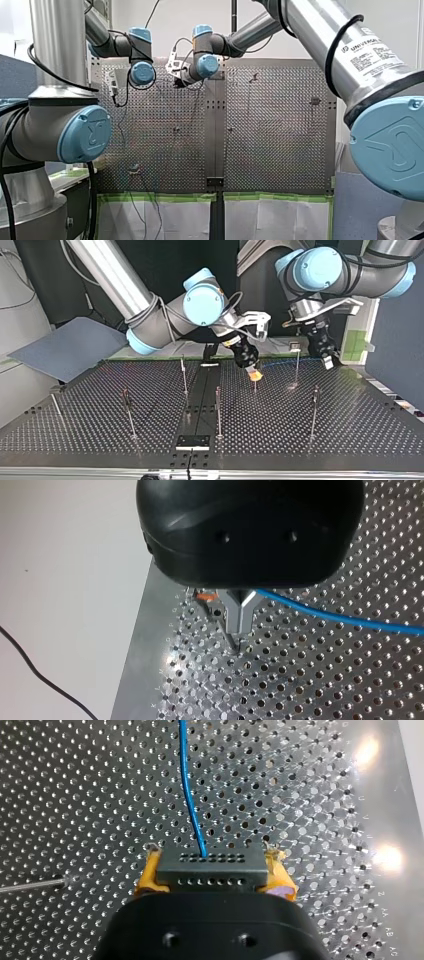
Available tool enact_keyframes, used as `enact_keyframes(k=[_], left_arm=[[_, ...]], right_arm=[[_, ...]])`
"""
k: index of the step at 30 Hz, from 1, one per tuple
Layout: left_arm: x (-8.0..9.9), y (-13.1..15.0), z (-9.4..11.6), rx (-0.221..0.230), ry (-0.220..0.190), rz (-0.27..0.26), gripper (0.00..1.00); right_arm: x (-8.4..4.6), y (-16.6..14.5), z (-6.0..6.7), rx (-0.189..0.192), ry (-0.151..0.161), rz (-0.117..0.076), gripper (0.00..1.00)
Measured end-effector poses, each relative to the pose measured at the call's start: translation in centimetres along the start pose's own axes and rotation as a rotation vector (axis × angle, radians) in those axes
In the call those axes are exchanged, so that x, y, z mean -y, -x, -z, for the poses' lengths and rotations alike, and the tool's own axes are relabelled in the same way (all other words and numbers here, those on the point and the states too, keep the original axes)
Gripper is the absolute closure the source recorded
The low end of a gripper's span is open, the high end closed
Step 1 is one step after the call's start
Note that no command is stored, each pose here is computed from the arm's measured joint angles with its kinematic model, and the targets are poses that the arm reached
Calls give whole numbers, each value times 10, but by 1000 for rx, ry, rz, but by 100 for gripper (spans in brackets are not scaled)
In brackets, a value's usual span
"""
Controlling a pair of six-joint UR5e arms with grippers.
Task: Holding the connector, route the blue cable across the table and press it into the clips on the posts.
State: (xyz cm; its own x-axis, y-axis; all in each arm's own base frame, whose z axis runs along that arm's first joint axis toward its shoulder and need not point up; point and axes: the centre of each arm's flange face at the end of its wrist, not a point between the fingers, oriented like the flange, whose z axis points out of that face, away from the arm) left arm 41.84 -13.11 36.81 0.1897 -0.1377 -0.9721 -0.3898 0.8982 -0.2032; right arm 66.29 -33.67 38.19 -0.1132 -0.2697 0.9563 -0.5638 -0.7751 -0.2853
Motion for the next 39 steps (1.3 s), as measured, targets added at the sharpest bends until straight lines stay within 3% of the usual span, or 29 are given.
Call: enact_keyframes(k=[9, 17, 25, 39], left_arm=[[0, 1, -23, -11, -17, -5, 100], [-5, 14, -39, 3, -12, 6, 100], [-10, 16, -54, 8, -18, 8, 100], [-18, 12, -88, 16, -22, 29, 100]], right_arm=[[7, -31, -7, -44, -22, -21, 100], [16, -26, -18, -18, -46, -28, 100], [27, -36, -29, -49, -75, -28, 100], [30, -49, -51, -101, -100, -44, 100]])
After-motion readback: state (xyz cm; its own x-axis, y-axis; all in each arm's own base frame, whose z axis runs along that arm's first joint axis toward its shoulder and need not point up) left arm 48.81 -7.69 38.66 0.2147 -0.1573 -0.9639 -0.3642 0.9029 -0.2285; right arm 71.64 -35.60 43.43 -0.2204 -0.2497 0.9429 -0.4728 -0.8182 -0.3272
